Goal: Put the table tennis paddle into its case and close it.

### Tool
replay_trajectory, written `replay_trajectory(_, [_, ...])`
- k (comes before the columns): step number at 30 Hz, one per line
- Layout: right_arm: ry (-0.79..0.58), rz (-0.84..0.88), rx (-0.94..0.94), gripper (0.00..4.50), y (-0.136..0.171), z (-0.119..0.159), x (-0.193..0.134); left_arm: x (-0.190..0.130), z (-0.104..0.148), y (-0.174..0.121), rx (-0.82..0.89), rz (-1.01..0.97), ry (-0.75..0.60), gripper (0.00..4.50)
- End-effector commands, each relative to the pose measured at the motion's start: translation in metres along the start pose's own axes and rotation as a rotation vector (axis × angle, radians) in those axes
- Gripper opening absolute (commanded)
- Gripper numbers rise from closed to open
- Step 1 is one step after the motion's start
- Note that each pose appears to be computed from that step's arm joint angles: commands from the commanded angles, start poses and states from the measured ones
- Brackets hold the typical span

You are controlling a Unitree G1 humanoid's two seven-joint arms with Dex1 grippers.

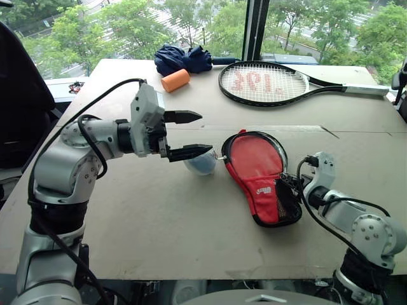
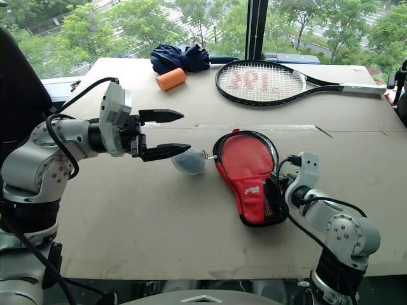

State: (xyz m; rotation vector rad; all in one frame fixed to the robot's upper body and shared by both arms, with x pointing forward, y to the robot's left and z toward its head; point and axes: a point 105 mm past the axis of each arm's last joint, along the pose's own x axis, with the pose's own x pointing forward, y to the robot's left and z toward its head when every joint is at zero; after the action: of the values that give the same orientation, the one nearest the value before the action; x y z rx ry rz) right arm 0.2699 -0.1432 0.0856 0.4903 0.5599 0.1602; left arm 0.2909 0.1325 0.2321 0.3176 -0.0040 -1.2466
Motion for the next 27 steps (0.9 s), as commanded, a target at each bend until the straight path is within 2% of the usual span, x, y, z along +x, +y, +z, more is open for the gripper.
replay_trajectory(1, [-0.003, -0.023, 0.036, 0.11, 0.009, -0.009, -0.013, 0.001, 0.010, 0.000, 0.042, -0.020, -0.022, 4.50])
replay_trajectory(5, [0.027, 0.047, 0.073, 0.11, 0.022, -0.022, -0.016, 0.002, 0.009, 0.001, 0.042, -0.036, -0.024, 4.50])
replay_trajectory(8, [0.015, 0.008, 0.104, 0.11, 0.015, -0.019, -0.015, 0.003, 0.008, 0.002, 0.042, -0.049, -0.024, 4.50])
replay_trajectory(10, [0.009, 0.028, 0.053, 0.11, 0.014, -0.013, -0.016, 0.003, 0.007, 0.002, 0.042, -0.054, -0.026, 4.50])
replay_trajectory(13, [-0.016, 0.049, -0.024, 1.03, 0.011, -0.001, -0.018, 0.003, 0.006, 0.002, 0.041, -0.056, -0.028, 4.50])
replay_trajectory(18, [-0.079, 0.118, -0.176, 3.44, 0.003, 0.026, -0.025, 0.003, 0.004, 0.001, 0.036, -0.061, -0.030, 4.50])
replay_trajectory(20, [-0.080, 0.183, -0.242, 3.44, 0.003, 0.032, -0.031, 0.003, 0.004, 0.000, 0.035, -0.062, -0.031, 4.50])
replay_trajectory(27, [-0.092, 0.190, -0.548, 3.44, -0.026, 0.053, -0.041, 0.002, 0.003, -0.002, 0.034, -0.064, -0.033, 4.50])
